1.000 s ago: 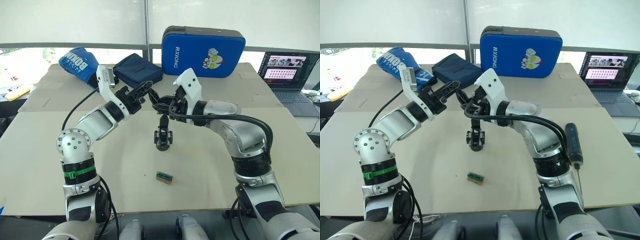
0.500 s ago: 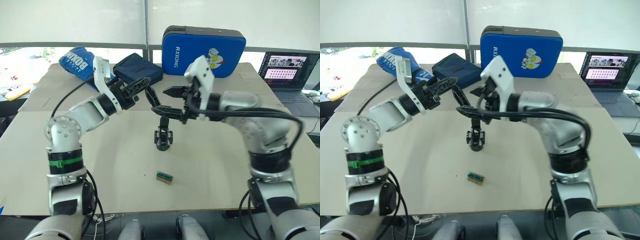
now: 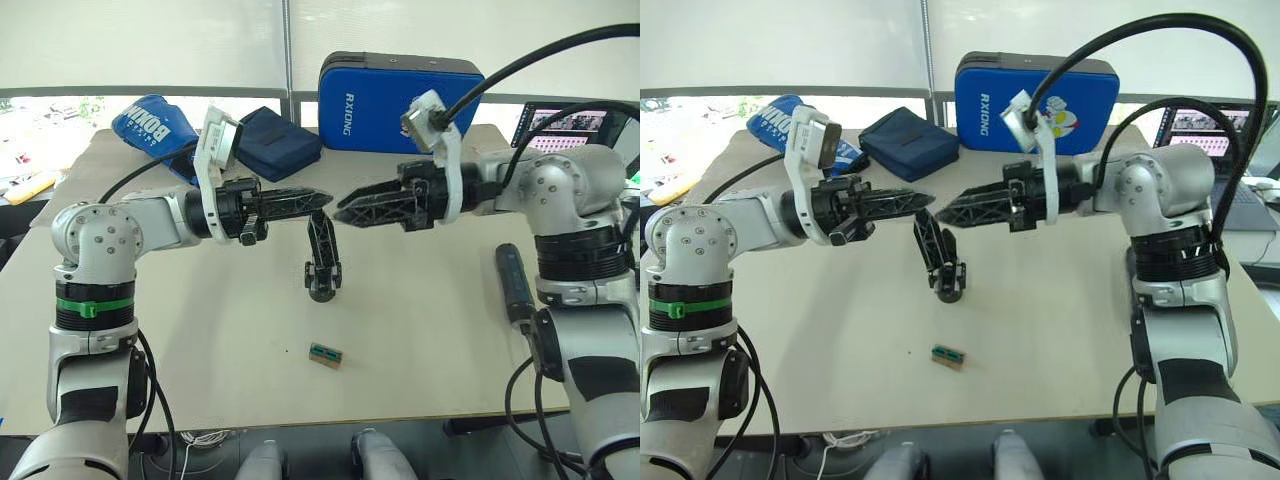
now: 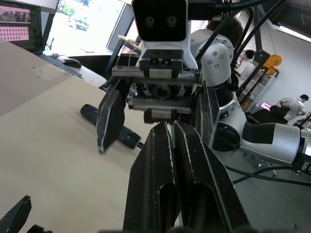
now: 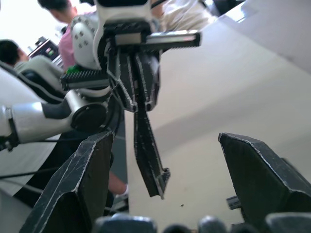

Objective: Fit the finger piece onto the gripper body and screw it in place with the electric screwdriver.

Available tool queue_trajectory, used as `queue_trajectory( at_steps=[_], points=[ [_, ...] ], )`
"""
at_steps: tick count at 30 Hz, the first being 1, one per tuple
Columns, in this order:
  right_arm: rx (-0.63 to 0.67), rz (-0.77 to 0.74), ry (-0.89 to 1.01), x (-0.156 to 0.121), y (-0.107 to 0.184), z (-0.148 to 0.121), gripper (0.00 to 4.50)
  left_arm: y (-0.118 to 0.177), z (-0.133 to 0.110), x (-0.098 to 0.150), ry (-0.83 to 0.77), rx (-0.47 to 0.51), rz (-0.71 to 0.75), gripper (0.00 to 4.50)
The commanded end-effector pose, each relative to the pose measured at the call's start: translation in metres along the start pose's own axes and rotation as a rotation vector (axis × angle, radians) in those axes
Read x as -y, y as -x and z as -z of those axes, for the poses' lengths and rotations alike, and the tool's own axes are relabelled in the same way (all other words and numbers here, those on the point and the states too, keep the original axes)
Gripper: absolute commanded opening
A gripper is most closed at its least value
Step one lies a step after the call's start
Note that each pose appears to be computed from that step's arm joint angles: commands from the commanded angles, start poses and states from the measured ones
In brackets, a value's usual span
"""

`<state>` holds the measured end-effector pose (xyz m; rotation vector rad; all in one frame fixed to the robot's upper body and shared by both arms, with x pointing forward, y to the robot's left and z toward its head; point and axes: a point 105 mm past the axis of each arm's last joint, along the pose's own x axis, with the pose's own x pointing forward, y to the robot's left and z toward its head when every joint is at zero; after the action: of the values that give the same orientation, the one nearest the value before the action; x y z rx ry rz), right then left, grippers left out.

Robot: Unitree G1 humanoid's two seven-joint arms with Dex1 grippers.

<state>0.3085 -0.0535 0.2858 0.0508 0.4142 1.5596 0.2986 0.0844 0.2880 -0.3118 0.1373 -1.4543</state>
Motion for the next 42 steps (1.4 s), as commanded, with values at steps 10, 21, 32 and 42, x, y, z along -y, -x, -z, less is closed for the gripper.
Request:
queue_trajectory(
  at_steps=[10, 21, 32, 42],
  points=[
    [-0.019, -0.054, 0.082, -0.005, -0.024, -0.004, 2.28, 0.006, -0.010, 0.008, -0.072, 0.042, -0.004, 0.00],
    [-0.060, -0.114, 0.121, -0.015, -0.022, 0.004, 0.84, 0.011, -0.010, 0.005, -0.075, 0.026, -0.023, 0.00],
    [-0.063, -0.073, 0.081, -0.005, -0.014, 0.003, 2.73, 0.010, -0.008, 0.004, -0.074, 0.010, -0.027, 0.00],
    [-0.065, -0.069, 0.088, -0.001, -0.024, 0.002, 0.50, 0.008, -0.011, -0.005, -0.119, -0.008, -0.058, 0.00]
  ],
)
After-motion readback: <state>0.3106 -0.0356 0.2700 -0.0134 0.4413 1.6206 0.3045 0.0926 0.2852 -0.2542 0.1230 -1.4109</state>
